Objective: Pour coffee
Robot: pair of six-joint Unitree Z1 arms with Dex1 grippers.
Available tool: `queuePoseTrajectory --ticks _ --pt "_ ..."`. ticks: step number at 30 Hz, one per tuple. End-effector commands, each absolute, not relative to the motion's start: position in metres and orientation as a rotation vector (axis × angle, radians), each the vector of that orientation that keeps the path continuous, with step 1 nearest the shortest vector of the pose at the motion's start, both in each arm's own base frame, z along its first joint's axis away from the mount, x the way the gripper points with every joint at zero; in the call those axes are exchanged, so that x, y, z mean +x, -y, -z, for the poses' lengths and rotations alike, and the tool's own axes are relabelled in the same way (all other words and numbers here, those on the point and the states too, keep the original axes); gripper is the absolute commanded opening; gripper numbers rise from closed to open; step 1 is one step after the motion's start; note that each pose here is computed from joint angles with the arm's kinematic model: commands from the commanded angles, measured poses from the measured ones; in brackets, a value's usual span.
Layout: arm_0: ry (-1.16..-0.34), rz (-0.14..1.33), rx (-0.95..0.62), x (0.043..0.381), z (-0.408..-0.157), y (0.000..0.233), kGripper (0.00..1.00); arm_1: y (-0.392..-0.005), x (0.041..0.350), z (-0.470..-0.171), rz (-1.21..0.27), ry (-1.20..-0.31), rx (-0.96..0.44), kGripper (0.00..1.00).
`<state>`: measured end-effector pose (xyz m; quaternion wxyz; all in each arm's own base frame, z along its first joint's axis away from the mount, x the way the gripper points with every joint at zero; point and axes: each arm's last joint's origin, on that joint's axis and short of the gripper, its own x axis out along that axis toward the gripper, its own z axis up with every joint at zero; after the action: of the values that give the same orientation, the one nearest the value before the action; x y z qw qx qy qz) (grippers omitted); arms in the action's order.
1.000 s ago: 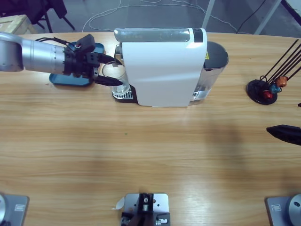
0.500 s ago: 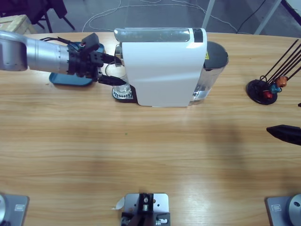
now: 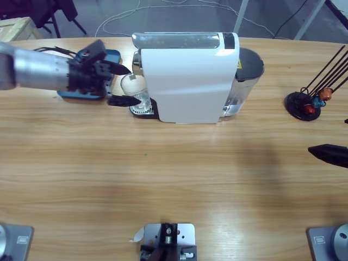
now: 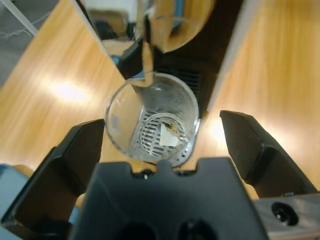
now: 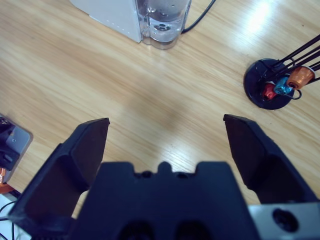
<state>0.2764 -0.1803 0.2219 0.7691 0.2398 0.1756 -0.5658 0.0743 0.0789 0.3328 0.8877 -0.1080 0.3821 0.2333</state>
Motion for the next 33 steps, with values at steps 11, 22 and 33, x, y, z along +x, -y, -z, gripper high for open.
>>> queuePoseTrajectory --ticks 11,22,33 --pt "-0.439 0.956 0.364 0.166 -0.314 0.131 1.000 -0.086 0.114 -0.411 -0.476 -0.658 -0.163 0.558" --pt "-0.499 0.966 0.331 0.150 -0.331 0.127 1.000 -0.153 0.254 -0.459 -0.439 -0.751 -0.132 0.000" --pt "-0.545 0.957 0.363 0.153 -0.316 0.130 1.000 -0.195 0.326 -0.428 -0.472 -0.943 -0.137 0.000"
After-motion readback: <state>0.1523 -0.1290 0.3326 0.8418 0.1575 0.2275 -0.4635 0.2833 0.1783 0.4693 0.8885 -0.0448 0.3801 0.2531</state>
